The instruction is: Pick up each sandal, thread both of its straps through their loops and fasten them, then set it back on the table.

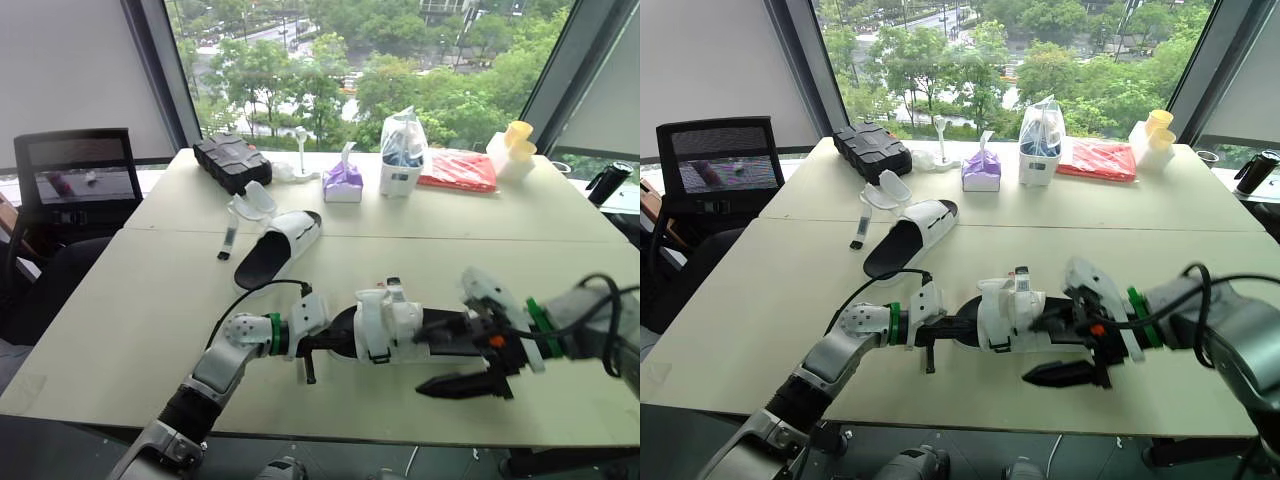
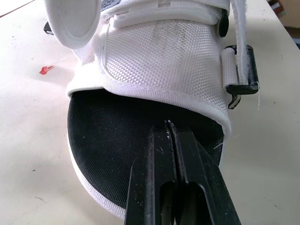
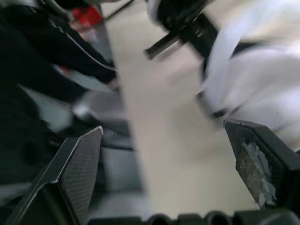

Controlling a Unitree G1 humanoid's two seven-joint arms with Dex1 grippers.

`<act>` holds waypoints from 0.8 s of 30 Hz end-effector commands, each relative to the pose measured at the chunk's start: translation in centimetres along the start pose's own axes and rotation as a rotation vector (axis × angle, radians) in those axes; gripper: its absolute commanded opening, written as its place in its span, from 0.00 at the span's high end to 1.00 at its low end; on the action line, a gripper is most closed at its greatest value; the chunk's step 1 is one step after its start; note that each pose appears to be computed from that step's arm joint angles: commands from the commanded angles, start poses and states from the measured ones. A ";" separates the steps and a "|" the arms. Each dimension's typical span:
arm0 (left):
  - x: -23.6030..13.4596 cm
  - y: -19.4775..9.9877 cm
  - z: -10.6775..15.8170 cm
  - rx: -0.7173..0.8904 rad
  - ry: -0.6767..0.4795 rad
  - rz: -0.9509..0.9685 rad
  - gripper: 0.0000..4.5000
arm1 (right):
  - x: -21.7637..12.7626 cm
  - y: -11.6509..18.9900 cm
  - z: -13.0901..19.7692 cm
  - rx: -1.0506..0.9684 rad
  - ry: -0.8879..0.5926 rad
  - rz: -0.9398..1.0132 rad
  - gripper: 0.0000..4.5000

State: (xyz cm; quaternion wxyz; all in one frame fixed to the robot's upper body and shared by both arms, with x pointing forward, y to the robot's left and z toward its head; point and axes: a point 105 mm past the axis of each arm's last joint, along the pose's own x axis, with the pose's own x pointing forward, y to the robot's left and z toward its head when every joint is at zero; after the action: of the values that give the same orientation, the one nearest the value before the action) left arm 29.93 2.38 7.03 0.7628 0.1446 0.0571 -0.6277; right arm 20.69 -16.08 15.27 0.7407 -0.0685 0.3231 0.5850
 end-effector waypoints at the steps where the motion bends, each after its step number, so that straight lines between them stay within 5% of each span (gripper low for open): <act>1: 0.1 -1.5 -4.3 -0.101 0.142 -0.034 1.00 | 0.7 0.3 -1.5 0.006 0.005 -0.040 0.01; 24: 0.2 -1.5 -4.3 -0.084 0.150 -0.057 1.00 | 5.0 -1.4 -1.9 -0.040 -0.190 -0.199 0.01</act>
State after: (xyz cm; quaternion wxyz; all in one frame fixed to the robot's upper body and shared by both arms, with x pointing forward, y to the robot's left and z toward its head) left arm 30.05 2.45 6.95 0.7585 0.1450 0.0585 -0.6327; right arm 21.86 -13.98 9.85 0.8230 -0.0641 0.2484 0.5068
